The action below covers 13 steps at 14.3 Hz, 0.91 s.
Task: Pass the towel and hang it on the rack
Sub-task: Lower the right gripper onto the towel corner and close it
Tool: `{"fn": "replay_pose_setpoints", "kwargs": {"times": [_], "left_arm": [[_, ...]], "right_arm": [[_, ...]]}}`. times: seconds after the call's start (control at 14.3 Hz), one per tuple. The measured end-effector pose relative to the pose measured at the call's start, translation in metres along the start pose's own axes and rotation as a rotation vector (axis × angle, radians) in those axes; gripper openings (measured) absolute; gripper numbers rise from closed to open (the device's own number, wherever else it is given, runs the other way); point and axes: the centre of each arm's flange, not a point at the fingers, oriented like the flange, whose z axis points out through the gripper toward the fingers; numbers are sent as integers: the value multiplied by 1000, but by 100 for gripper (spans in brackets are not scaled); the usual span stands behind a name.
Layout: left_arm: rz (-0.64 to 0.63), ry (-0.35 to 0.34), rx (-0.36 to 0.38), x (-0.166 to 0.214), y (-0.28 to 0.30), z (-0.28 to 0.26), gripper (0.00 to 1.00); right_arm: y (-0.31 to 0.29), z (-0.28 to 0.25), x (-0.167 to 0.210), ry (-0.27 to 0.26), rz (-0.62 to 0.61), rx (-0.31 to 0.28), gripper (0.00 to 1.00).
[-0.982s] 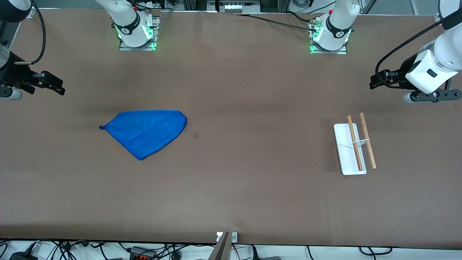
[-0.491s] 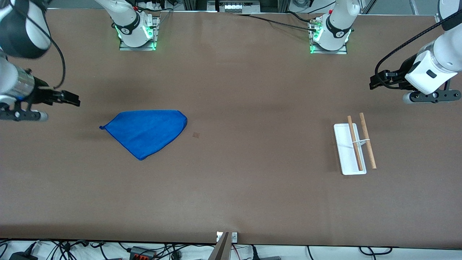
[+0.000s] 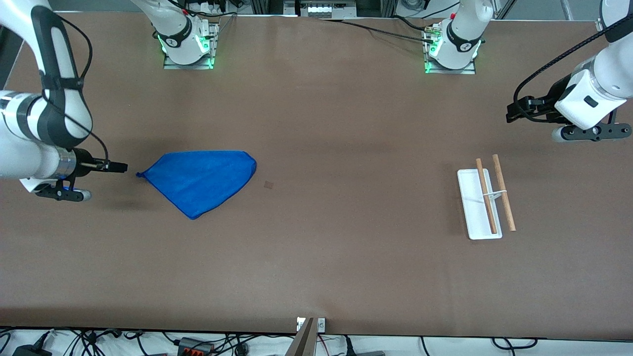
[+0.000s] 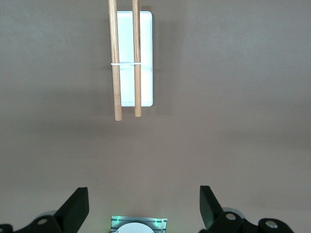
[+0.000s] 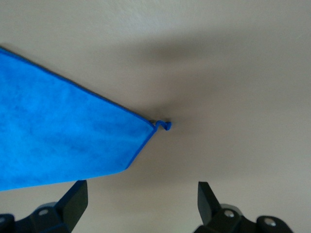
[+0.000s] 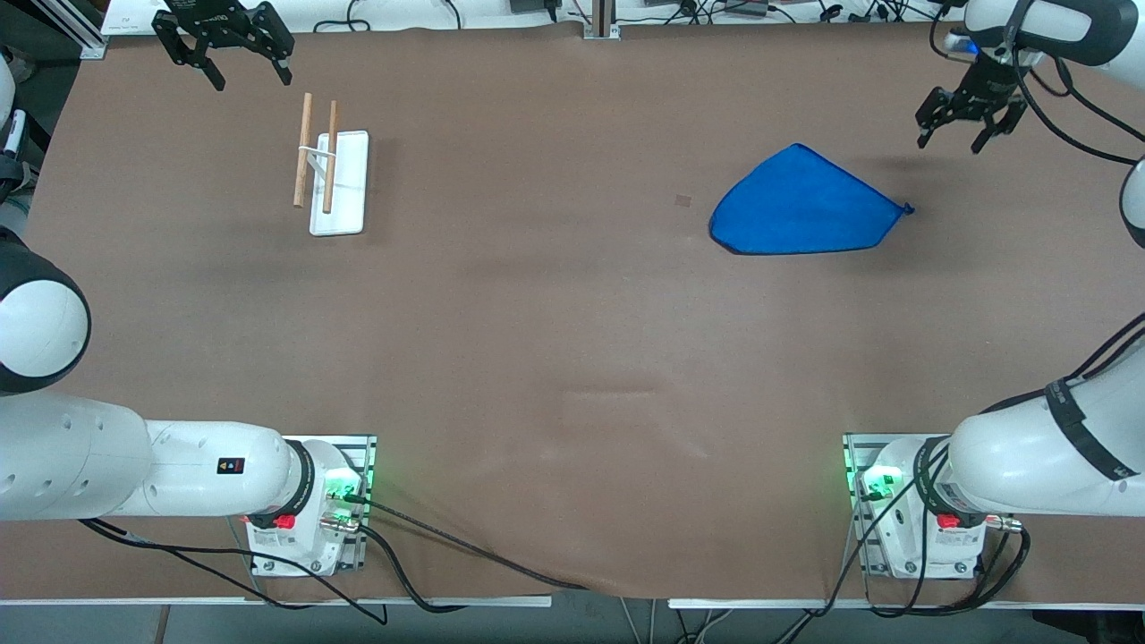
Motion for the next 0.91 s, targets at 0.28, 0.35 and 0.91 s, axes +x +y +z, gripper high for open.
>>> {"fn": "replay_pose_setpoints", "kwargs": {"times": [0.28,0.35,0.91], "left_arm": [[0,0,0,0,0,0,100],[0,0,0,0,0,0,100],[0,0,0,0,0,0,100]], "right_arm": [[30,49,17,-58,105,132,100],[29,56,20,-65,116,150,100],[34,100,32,-103,194,248,92]]}}
